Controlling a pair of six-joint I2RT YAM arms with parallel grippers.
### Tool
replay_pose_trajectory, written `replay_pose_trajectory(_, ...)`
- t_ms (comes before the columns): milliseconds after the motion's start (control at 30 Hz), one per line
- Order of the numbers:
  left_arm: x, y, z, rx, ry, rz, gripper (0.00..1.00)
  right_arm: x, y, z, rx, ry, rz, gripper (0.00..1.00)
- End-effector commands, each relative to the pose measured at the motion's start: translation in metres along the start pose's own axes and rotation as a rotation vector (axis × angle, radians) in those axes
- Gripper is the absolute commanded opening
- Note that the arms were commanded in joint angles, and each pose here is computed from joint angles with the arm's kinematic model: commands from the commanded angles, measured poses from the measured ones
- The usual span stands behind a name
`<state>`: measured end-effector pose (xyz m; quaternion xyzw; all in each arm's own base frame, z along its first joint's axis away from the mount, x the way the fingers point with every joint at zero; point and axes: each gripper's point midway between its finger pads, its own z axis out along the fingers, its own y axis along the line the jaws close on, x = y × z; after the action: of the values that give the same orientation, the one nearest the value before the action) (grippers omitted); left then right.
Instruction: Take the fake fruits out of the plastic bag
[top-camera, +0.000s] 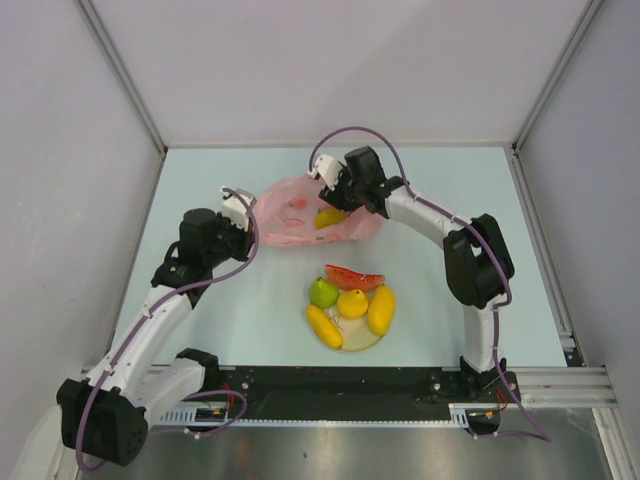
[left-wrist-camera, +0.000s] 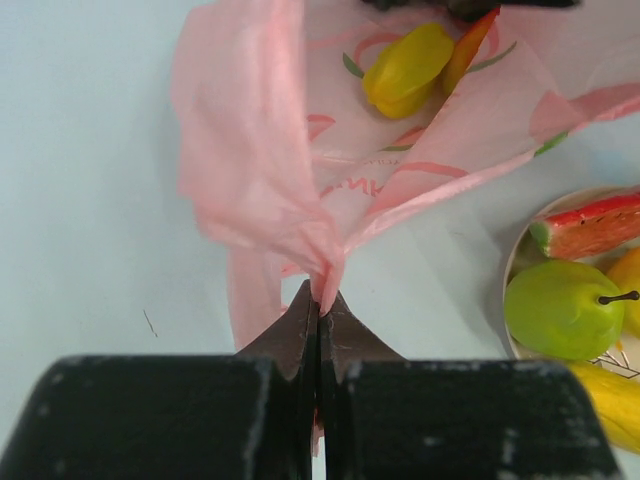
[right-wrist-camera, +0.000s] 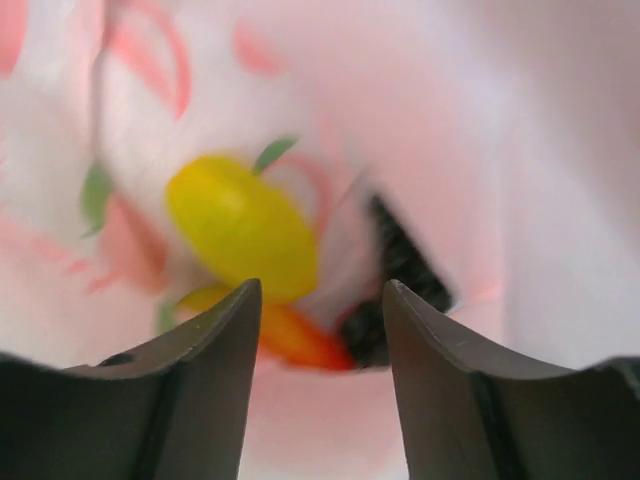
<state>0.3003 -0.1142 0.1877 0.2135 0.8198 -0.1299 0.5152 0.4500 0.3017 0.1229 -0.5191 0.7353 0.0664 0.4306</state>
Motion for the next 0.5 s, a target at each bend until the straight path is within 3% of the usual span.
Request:
replay_pose_trajectory(0, -0.027, 0.001, -0.003, 0.011, -0.078, 0.036, 0.00, -0.024, -0.031, 0.014, -0.043, -0.049, -0.060, 0.60)
replay_pose_trajectory(100, -0.027, 0.002, -0.004, 0.010, -0.074, 0.040, 0.01, -0.019, -0.023, 0.025, -0.149, -0.029, -0.099, 0.68)
replay_pose_trajectory(133, -0.027, 0.003, -0.004, 0.005, -0.076, 0.043, 0.01, -0.016, -0.023, 0.028, -0.161, -0.023, -0.131, 0.75)
replay_pose_trajectory(467, -0.029, 0.008, -0.001, 0.000, -0.079, 0.027, 0.01, 0.016, 0.009, 0.038, -0.353, 0.040, -0.272, 0.81)
